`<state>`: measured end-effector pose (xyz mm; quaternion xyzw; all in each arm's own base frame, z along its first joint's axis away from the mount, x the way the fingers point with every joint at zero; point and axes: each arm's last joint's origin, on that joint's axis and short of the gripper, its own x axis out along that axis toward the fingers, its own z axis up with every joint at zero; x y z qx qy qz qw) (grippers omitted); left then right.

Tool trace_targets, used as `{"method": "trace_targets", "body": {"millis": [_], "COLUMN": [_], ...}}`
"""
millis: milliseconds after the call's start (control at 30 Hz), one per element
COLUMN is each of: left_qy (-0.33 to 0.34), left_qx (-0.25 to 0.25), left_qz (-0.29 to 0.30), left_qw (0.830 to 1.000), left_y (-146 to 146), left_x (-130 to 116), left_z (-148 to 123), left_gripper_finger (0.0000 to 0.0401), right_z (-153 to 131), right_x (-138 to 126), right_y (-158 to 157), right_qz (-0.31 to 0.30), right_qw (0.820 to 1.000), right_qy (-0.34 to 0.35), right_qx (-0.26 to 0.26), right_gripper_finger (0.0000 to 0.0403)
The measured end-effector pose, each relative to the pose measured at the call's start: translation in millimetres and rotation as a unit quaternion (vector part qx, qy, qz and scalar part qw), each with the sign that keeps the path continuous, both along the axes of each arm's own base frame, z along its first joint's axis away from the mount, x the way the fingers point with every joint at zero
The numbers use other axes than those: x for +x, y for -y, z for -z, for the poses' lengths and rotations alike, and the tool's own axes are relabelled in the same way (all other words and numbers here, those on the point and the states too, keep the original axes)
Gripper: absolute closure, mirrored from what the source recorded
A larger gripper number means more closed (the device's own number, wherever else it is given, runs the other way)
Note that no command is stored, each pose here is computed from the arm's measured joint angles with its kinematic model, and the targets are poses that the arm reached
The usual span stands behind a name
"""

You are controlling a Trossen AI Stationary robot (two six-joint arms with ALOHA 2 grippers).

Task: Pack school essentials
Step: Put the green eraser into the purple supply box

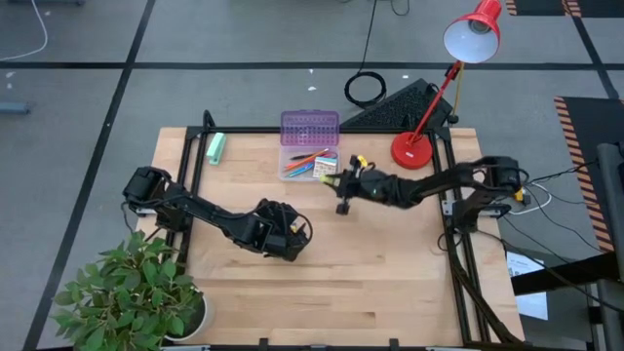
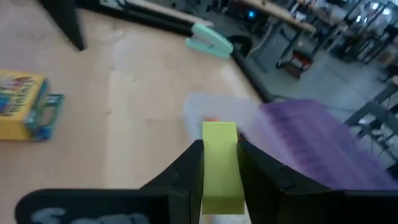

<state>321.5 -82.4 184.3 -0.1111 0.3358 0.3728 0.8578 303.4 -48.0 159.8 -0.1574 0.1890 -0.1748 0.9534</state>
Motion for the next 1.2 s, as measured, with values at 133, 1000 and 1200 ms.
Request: {"method": "trace_targets", "body": {"millis": [133, 1000, 1200], "left_qy": [0.015, 0.038, 0.042], "left_qx": [0.000, 0.006, 0.008], "left_qz": [0.009, 0.025, 0.031], "left_qw": [1.000, 0.999, 0.999], "left_y": [1.1, -1.7, -1.3], "left_x": [3.5, 11.6, 13.1], "left_z": [-1.8, -5.9, -6.9], "left_gripper_finger": [0.0029, 0.0029, 0.0029], "right_z": [-5.2, -17.0, 1.3], "right_x": [-3.4, 4.1, 5.3], "right_y": [26.2, 135.4, 148.9], "right_qz": [-0.015, -0.030, -0.025], "right_qw": [1.000, 0.999, 0.998], "right_qy": [0.017, 0.002, -0.034], "right_qx": [-0.013, 0.027, 0.048], "right_gripper_finger": [0.0321, 0.0321, 0.0321]}}
